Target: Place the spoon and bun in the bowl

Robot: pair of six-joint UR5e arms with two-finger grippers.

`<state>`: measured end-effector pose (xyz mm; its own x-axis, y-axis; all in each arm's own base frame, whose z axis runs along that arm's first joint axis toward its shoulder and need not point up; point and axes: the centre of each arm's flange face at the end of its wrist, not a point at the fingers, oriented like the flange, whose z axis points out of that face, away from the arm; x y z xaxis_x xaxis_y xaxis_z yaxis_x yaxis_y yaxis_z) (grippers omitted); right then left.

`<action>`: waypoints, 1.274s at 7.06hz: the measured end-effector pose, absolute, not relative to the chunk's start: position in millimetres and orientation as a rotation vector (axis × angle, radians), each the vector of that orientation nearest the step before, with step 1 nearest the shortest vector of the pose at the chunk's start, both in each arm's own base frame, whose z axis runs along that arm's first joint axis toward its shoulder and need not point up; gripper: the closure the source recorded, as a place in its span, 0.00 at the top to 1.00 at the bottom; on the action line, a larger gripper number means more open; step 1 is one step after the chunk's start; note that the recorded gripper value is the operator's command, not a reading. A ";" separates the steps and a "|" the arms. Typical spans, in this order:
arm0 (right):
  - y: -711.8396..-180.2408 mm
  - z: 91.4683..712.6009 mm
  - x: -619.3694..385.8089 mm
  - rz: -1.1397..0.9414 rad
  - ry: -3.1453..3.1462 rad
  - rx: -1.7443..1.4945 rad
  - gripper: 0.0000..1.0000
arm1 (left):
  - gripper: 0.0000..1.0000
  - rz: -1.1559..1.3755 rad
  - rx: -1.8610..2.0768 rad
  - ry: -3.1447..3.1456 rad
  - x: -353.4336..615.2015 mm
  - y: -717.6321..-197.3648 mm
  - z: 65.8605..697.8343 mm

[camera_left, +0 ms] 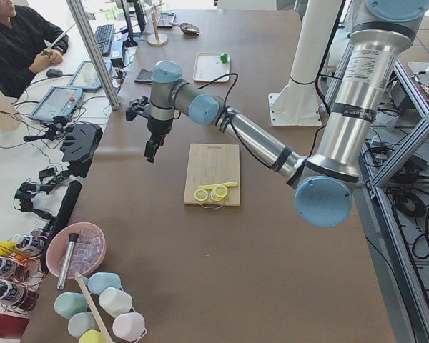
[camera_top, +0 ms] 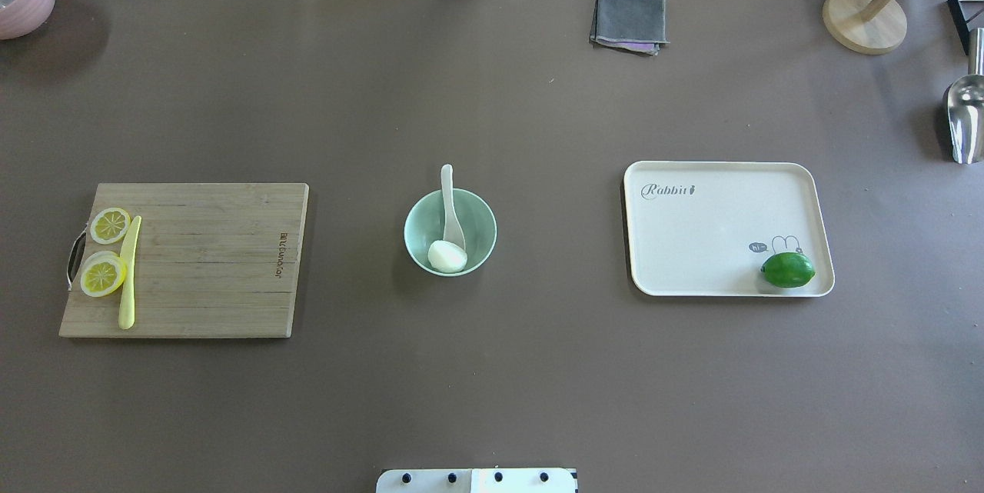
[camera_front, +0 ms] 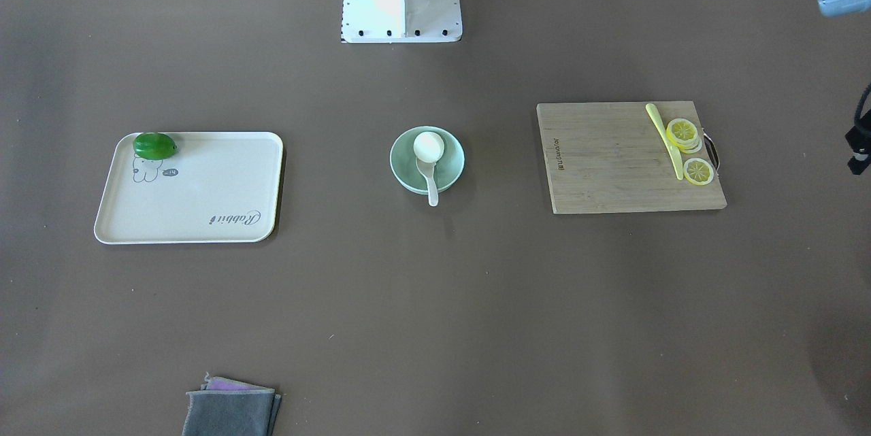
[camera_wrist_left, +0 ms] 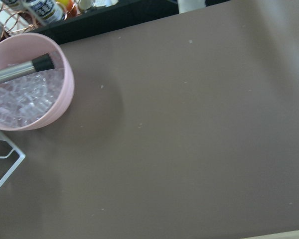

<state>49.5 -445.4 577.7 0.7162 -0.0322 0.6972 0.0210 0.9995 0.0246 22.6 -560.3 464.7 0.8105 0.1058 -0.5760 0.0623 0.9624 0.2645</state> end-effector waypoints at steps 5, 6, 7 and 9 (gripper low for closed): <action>-445.8 598.7 48.8 0.013 -0.769 -0.067 1.00 | 0.98 -0.122 0.138 0.792 -46.9 -502.4 538.7; -446.6 606.6 48.8 0.019 -0.768 -0.079 1.00 | 0.98 -0.129 0.132 0.800 -49.0 -496.6 540.8; -447.9 607.7 48.6 0.019 -0.769 -0.080 1.00 | 0.98 -0.133 0.121 0.800 -49.7 -494.0 547.0; -449.6 604.3 47.9 0.016 -0.772 -0.074 1.00 | 0.98 -0.143 0.093 0.795 -51.0 -491.7 562.5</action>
